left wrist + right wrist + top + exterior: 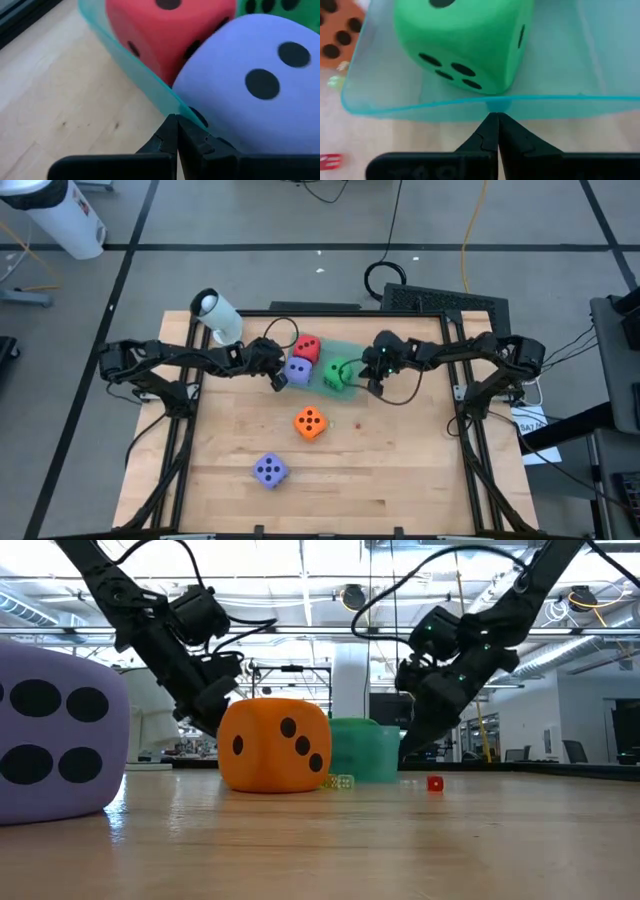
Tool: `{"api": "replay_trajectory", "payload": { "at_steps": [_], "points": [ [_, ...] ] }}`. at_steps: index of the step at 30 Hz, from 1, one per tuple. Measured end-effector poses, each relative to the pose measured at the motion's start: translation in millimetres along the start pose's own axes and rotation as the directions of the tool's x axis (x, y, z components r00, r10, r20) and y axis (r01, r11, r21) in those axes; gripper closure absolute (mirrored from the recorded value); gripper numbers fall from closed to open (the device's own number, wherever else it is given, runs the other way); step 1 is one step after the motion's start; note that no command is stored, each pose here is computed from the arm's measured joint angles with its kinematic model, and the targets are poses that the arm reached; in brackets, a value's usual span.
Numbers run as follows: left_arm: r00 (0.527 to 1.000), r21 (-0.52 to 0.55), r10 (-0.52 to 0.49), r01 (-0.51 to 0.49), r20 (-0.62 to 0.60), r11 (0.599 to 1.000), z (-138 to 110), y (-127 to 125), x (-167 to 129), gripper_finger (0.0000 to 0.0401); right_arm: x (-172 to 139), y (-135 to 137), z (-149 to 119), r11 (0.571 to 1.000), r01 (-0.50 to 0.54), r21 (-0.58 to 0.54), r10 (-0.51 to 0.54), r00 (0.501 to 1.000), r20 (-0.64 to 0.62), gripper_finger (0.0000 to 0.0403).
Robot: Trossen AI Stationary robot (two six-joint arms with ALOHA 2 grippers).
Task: Pick & Place Dice
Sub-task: Adjust the light blue bin
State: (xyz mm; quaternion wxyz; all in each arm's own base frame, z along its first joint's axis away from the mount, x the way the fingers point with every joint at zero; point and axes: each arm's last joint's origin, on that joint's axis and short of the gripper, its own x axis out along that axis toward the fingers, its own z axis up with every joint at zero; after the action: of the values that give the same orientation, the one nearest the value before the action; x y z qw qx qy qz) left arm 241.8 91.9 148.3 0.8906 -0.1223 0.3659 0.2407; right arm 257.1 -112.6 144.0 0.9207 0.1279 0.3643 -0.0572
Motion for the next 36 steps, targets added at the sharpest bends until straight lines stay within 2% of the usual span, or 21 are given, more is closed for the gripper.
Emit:
{"api": "replay_trajectory", "payload": {
  "at_steps": [3,6,17,22,29,32,36],
  "points": [
    [1.0,0.0,0.004,-0.004,0.005,1.0,0.5,2.1,1.7,0.0399,-3.4,-10.9,0.3,1.0,0.021,0.021,-0.021,1.0,0.014,0.0403],
    [1.0,0.017,0.024,-0.024,0.008,1.0,1.0,4.8,1.9,0.0394,-5.2,-15.1,0.7,0.999,-0.016,0.036,0.015,1.0,0.027,0.0403],
    [0.997,0.078,0.018,-0.024,0.08,0.997,11.8,6.0,-24.6,0.0392,-22.5,-7.5,9.2,0.998,-0.046,0.041,0.043,0.997,0.065,0.0403],
    [0.997,0.094,-0.023,0.016,0.077,0.995,12.5,5.5,-36.0,0.0396,-34.8,-3.3,13.6,0.999,-0.045,0.031,0.042,0.995,0.087,0.0403],
    [0.998,0.088,-0.054,0.051,0.028,0.995,8.4,4.5,-32.0,0.0398,-27.4,5.7,10.9,0.997,-0.07,0.02,0.069,0.996,0.053,0.0403],
    [0.998,0.089,-0.062,0.059,0.024,0.994,7.4,1.5,-30.2,0.0393,-23.8,9.1,10.0,0.999,-0.034,0.027,0.033,0.999,0.041,0.0403],
    [0.997,0.152,-0.072,0.068,0.023,0.986,6.7,-3.2,-31.0,0.0398,-22.8,13.5,10.9,1.0,-0.027,-0.002,0.027,0.999,0.044,0.0403]
  ]
}}
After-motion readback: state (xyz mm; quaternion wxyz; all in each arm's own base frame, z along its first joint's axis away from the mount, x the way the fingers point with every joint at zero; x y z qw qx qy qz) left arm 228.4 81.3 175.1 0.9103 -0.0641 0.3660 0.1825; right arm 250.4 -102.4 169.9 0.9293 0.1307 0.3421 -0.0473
